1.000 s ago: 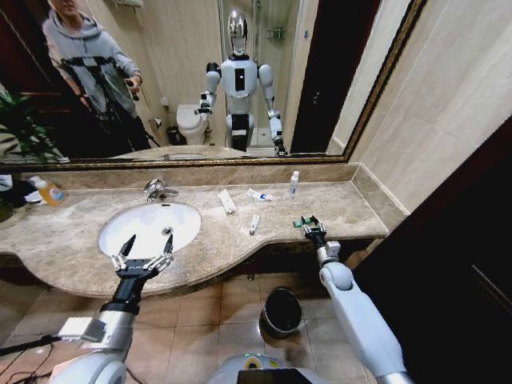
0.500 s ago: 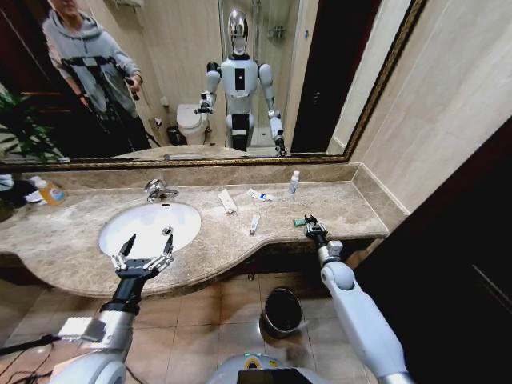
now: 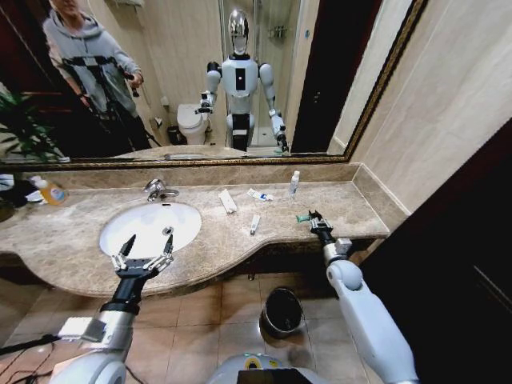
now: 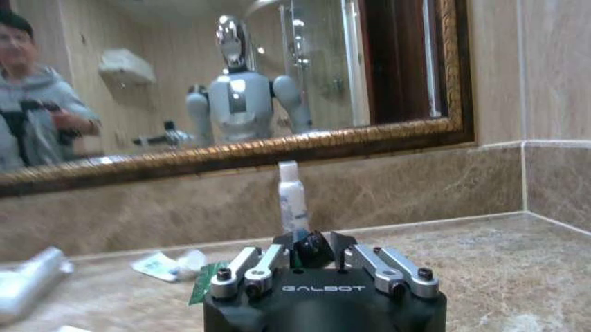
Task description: Pick up the trash from the sink and place it in the trash bin.
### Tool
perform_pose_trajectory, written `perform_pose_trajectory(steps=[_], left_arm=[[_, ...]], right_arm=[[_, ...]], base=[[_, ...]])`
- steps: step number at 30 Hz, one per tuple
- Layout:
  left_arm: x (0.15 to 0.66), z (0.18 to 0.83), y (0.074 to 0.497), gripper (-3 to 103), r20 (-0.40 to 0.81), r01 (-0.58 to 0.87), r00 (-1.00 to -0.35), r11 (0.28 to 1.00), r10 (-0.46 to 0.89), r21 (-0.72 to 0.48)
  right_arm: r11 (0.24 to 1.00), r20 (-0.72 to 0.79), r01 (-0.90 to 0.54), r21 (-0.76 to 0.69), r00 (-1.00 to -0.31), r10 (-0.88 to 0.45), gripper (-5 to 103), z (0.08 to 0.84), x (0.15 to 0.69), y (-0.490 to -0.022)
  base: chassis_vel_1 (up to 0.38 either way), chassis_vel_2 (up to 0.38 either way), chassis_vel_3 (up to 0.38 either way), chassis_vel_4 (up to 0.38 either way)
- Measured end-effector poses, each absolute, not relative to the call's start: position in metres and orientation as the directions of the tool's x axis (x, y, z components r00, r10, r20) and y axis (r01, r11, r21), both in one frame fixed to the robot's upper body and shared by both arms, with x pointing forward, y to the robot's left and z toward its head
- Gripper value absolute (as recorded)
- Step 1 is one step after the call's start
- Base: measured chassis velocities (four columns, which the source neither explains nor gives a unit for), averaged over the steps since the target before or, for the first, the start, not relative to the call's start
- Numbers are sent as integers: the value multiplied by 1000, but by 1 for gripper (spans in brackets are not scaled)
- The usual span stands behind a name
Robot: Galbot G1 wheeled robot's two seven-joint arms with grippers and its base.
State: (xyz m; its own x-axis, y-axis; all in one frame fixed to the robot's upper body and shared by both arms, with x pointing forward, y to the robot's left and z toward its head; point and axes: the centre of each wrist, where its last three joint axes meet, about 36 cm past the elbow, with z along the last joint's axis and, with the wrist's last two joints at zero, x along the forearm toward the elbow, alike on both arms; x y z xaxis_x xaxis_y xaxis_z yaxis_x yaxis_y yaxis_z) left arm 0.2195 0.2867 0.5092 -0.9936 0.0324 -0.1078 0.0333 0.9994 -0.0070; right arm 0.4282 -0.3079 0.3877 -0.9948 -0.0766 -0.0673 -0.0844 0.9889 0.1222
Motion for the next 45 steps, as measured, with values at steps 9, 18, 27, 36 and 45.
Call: perform_pose_trajectory(steps=[9,18,27,36,45], left_arm=[[219,509,287,100,-108,33,-994,999,32,-7],[219,509,287,100,-108,33,-994,999,32,-7],[219,509,287,100,-108,33,-994,999,32,-7],[219,509,287,100,-108,33,-994,999,32,-7],[219,509,287,100,-108,33,-994,999,32,-7]], right_arm=[[977,-45,-129,170,-991,-123,25,389,336,-305],[977,59,-146,155,-986,-157,25,338,258,-295],[975,236,-223,13,-946,-220,25,226,203,-287],[955,352,-290,-60,-901,-251,25,141,242,-272],[937,440,-334,-102,-860,-259,25,79,272,-262]], base=[[0,0,0,0],[0,0,0,0],[0,0,0,0],[0,0,0,0],[0,0,0,0]])
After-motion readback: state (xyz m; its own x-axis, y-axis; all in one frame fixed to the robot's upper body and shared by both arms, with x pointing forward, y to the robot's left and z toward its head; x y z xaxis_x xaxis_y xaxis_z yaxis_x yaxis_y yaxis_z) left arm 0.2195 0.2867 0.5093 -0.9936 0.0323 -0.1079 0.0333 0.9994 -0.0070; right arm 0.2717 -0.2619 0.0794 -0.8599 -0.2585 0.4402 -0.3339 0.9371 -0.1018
